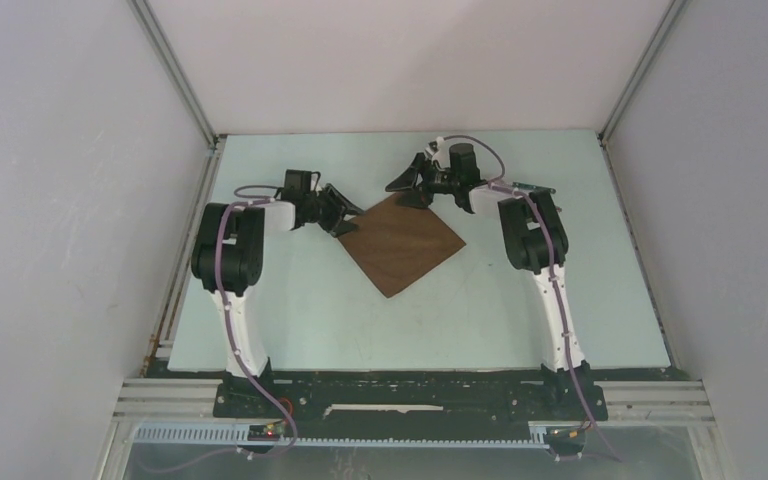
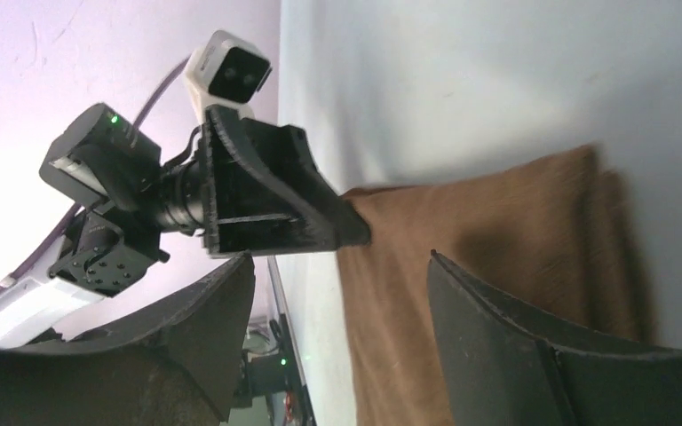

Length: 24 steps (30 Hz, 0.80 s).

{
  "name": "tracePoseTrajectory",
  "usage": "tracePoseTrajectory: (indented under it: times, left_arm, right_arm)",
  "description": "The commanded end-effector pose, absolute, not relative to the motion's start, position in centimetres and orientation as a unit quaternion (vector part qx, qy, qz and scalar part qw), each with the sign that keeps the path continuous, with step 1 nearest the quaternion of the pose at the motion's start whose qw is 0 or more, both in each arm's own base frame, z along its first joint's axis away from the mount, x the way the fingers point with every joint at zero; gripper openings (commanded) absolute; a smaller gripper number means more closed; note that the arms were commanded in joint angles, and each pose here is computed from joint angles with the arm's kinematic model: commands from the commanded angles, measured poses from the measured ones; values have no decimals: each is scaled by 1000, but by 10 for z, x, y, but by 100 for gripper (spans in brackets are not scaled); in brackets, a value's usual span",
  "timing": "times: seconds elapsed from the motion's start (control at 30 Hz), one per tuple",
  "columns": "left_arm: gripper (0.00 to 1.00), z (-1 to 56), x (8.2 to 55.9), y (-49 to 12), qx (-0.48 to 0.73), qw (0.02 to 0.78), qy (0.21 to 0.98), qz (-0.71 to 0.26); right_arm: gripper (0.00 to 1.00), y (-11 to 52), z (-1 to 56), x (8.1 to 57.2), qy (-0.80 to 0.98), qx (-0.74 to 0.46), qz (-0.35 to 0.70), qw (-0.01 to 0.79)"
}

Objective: Fold the napkin into a case and place the utensils inside
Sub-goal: Smooth out the lower triangle-folded napkin at the center of the board.

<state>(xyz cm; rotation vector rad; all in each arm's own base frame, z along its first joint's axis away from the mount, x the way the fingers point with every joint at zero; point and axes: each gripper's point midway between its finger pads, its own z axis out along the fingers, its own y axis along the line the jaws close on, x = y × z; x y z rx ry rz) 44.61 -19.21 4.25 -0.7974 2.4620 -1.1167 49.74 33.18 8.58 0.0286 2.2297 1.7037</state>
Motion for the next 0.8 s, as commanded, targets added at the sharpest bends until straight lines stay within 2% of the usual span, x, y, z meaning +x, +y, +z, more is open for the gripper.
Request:
tracePoseTrajectory:
  times: [0.0, 0.2, 0.33, 0.47, 0.6, 0.77]
  left_arm:
    - [57, 16, 446, -175, -306, 143, 864, -373]
    - [58, 27, 446, -162, -303, 166, 866, -361]
    - [60, 72, 453, -178, -252, 190, 863, -395]
    - [62, 107, 452, -191, -219, 190, 855, -430]
    - [62, 84, 458, -187, -243, 176, 856, -422]
    - [61, 29, 455, -173, -281, 138, 876, -368]
  right_arm:
    - [79, 333, 89, 524, 767, 30, 618, 170]
    - [79, 292, 57, 542, 800, 69, 570, 171]
    - [84, 277, 89, 536, 806, 46, 567, 164]
    - [86, 272, 125, 498, 824, 7, 545, 157]
    - [86, 284, 143, 456, 810, -22, 565, 152]
    - [86, 282, 102, 420, 807, 4, 577, 122]
